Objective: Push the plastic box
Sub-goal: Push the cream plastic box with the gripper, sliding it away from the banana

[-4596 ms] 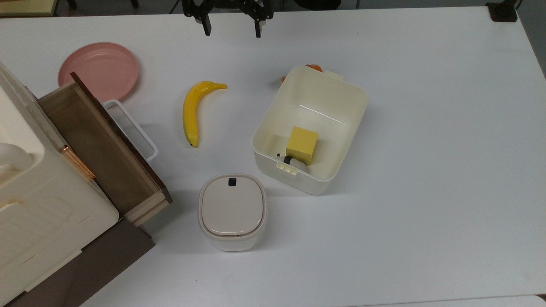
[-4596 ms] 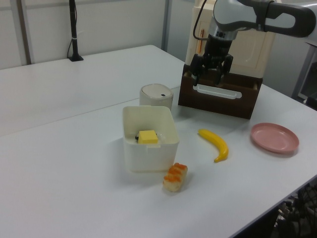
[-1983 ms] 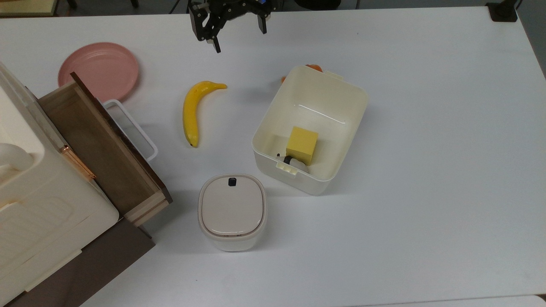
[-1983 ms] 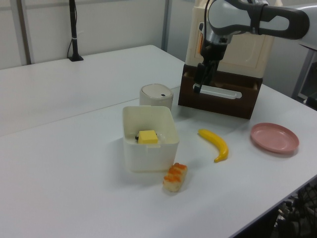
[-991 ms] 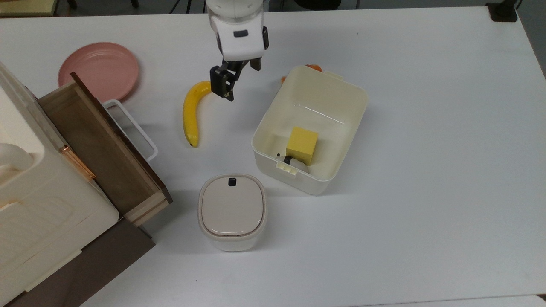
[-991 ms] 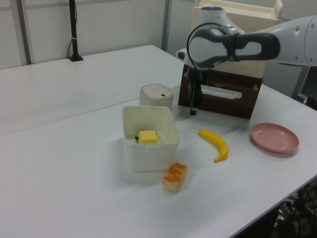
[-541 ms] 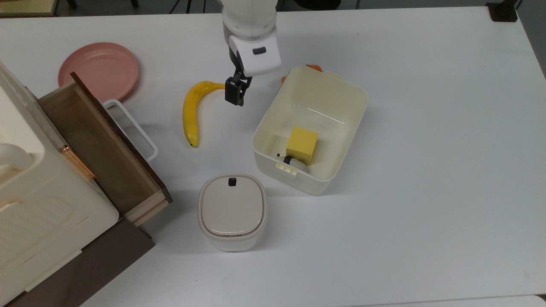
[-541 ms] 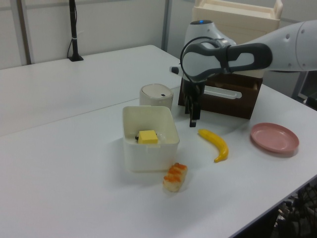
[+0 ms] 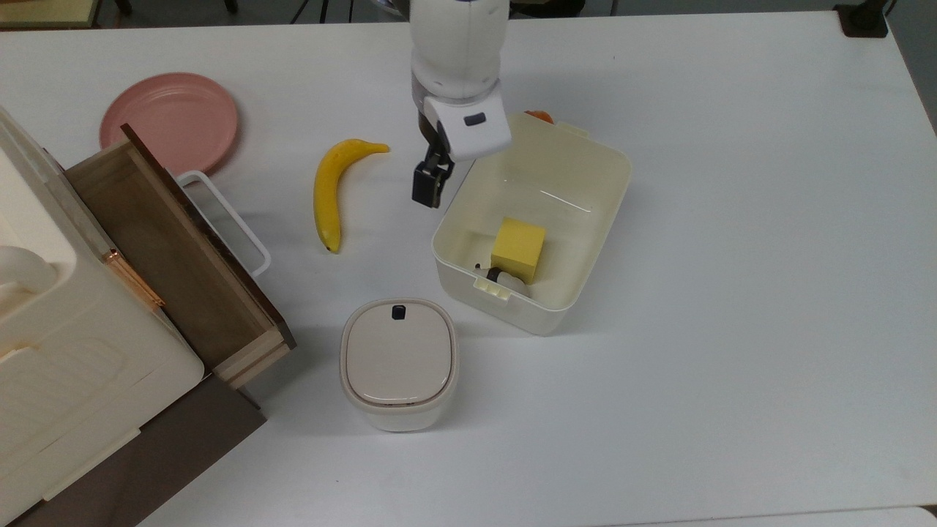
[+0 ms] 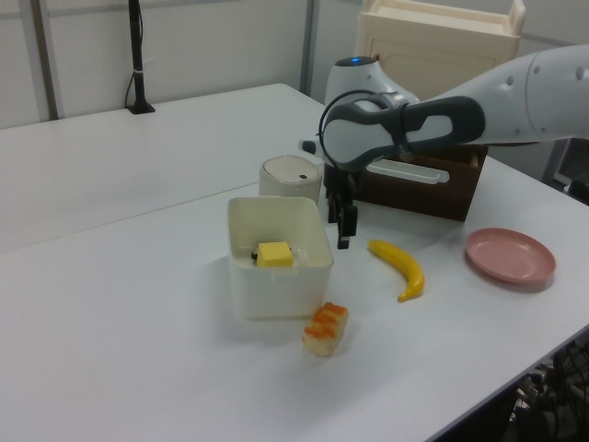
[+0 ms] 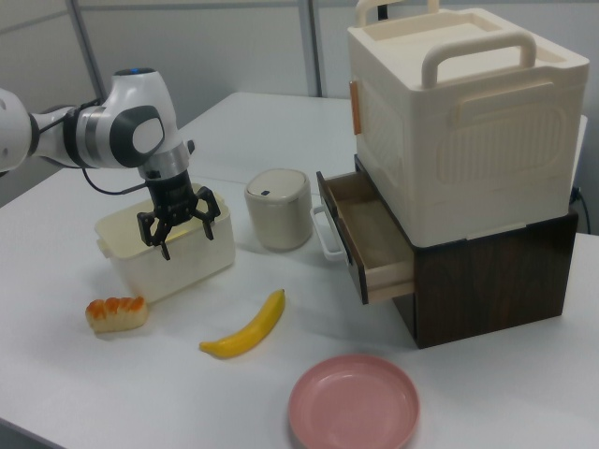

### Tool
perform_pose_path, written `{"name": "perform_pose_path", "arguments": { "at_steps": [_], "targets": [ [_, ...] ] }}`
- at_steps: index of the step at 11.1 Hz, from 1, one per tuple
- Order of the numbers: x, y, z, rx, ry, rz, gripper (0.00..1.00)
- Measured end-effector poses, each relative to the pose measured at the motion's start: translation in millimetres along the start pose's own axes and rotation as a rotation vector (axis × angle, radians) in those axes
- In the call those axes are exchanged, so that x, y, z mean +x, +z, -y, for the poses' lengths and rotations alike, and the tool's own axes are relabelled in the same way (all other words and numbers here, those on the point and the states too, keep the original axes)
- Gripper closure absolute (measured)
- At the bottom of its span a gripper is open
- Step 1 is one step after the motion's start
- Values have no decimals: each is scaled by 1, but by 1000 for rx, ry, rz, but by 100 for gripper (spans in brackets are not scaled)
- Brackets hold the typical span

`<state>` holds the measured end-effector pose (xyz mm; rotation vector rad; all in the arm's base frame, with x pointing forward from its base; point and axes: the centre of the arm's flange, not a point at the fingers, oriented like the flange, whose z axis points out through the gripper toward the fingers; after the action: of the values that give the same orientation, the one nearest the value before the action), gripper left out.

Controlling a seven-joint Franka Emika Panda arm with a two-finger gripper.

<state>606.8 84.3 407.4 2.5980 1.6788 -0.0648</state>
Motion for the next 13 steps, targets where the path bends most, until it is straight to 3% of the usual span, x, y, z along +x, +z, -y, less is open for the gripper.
{"name": "perform_pose_path", "arguments": {
  "at_steps": [13],
  "targets": [
    [88,0,15,-149,69,-166,0]
  ]
}}
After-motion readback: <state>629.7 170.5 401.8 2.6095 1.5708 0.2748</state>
